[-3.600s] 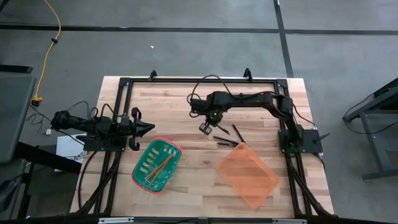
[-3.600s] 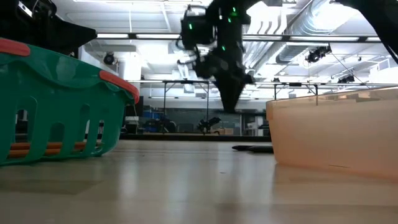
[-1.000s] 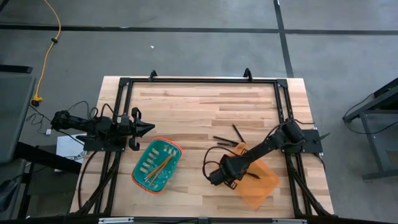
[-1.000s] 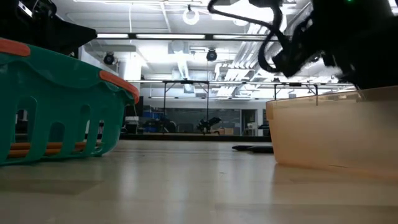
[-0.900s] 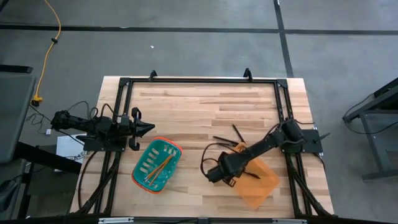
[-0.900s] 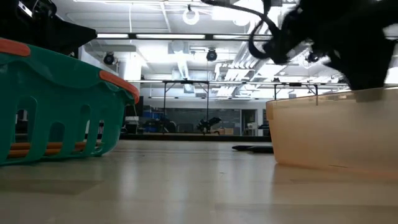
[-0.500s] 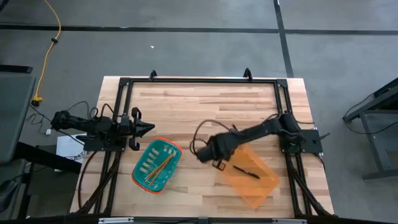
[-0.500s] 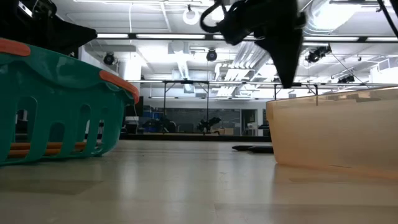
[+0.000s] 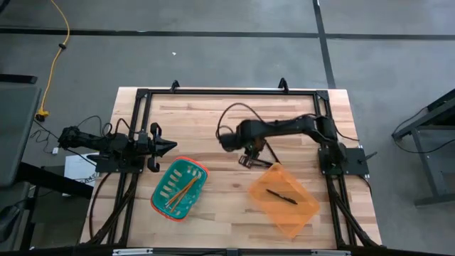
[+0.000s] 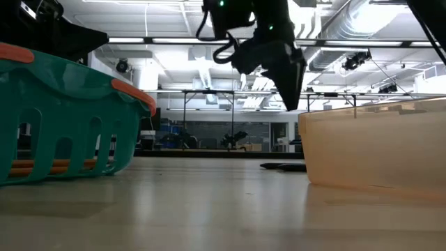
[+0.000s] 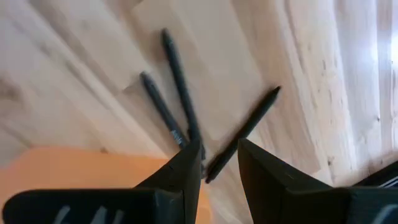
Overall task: Sort pens & pencils
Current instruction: Put the black pen into the orange bin
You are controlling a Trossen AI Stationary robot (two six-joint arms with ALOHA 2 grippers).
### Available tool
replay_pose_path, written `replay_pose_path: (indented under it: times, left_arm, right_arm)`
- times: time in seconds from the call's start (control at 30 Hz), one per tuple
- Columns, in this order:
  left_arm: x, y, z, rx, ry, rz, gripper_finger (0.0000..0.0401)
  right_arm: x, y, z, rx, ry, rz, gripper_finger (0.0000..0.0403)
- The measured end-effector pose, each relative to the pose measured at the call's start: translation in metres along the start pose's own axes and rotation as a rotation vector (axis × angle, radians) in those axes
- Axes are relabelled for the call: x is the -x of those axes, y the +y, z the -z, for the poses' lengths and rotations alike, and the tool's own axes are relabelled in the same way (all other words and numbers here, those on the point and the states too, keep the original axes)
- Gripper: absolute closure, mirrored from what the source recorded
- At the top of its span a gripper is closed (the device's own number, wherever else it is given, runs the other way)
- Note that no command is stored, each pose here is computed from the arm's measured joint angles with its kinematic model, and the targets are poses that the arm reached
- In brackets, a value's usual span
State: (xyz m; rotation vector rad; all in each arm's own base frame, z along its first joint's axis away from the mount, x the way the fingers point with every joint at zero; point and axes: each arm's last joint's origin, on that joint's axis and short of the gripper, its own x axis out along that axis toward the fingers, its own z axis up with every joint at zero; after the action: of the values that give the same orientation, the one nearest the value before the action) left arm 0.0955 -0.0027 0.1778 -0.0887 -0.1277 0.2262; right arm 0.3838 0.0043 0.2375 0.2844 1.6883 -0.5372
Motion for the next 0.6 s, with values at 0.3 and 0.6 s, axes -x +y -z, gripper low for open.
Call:
replay_pose_path:
  times: [0.3, 0.6]
  left_arm:
    - [0.000, 0.000, 0.000, 0.000, 0.000, 0.000, 0.0396]
    - [0.000, 0.000, 0.000, 0.000, 0.001, 0.000, 0.0396]
  right_arm:
    - [-0.005, -0.034, -0.021, -0.059, 0.009, -0.045, 0.0304]
    - [-0.040, -0.047, -0.009, -0.080, -0.025, -0.080, 0.0304]
